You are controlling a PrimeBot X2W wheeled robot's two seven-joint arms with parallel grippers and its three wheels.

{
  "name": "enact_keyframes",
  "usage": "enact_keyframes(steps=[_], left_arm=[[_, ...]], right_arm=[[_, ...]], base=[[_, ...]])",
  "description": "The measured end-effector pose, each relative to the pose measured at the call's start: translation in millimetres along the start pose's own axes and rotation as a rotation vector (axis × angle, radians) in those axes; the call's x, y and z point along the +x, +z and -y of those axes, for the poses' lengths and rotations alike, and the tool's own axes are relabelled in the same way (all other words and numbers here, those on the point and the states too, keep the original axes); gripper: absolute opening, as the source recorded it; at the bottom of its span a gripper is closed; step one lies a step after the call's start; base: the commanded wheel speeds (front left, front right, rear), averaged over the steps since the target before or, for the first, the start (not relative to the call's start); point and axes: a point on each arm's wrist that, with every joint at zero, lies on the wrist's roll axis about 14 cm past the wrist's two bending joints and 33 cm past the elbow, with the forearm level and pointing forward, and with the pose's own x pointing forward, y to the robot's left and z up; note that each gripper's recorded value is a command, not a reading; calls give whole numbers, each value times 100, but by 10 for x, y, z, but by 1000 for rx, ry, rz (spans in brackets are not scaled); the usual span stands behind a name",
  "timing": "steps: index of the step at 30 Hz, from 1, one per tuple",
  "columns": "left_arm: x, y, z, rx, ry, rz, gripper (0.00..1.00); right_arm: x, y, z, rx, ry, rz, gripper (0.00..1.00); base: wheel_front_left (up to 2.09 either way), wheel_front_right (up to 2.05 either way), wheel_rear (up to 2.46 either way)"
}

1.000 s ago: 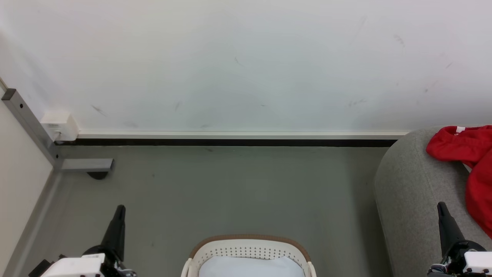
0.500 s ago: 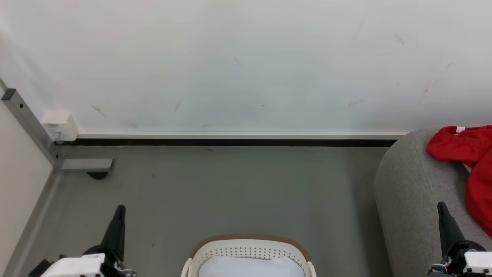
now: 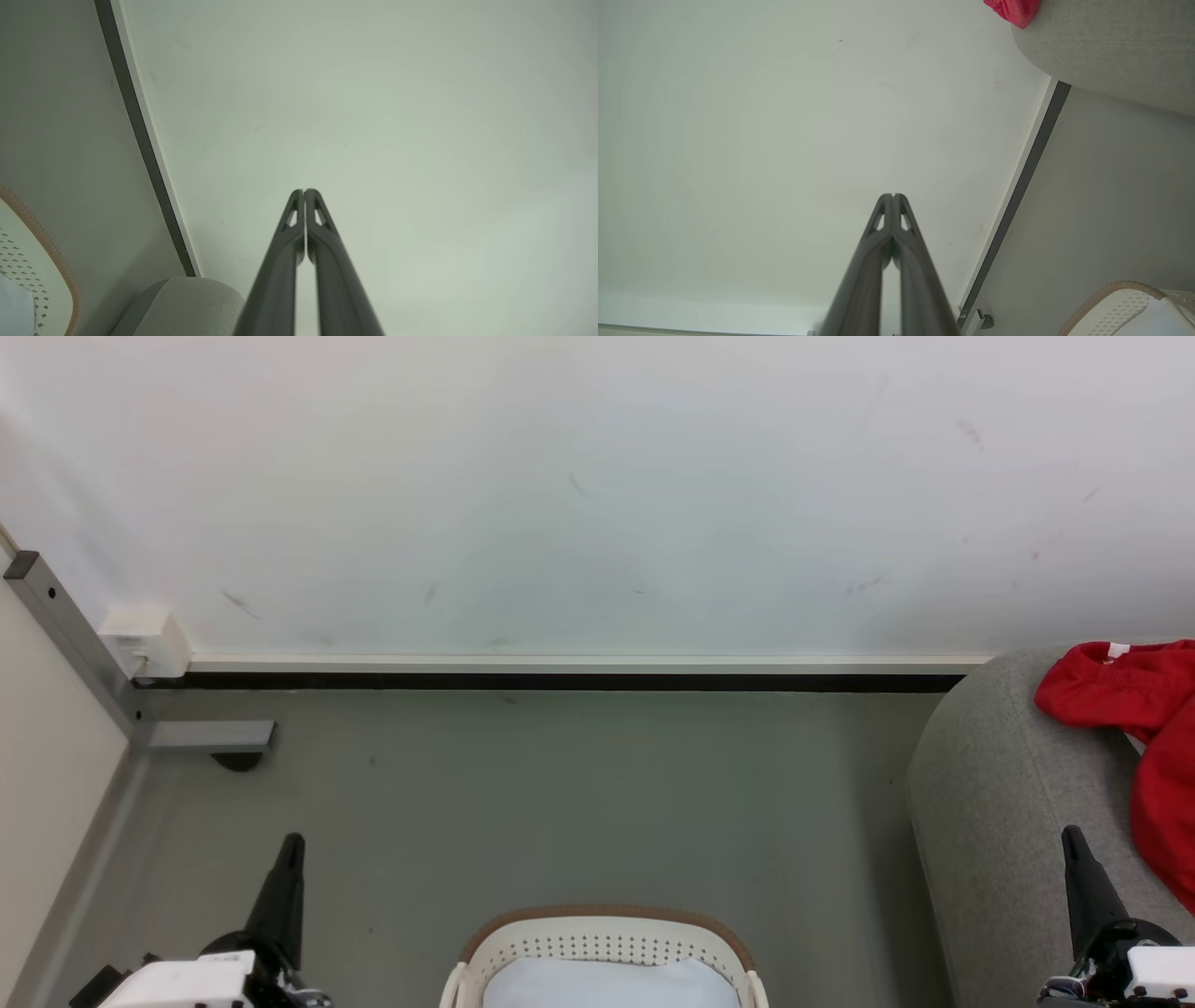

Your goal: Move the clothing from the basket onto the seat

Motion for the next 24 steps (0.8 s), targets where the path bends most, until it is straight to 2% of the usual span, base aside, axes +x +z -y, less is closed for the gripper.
enact_keyframes(steps=[24], left_arm=[[0, 0, 0, 0, 0, 0, 0]], right_arm=[[0, 0, 0, 1, 0, 0, 0]], base=[[0, 0, 0]])
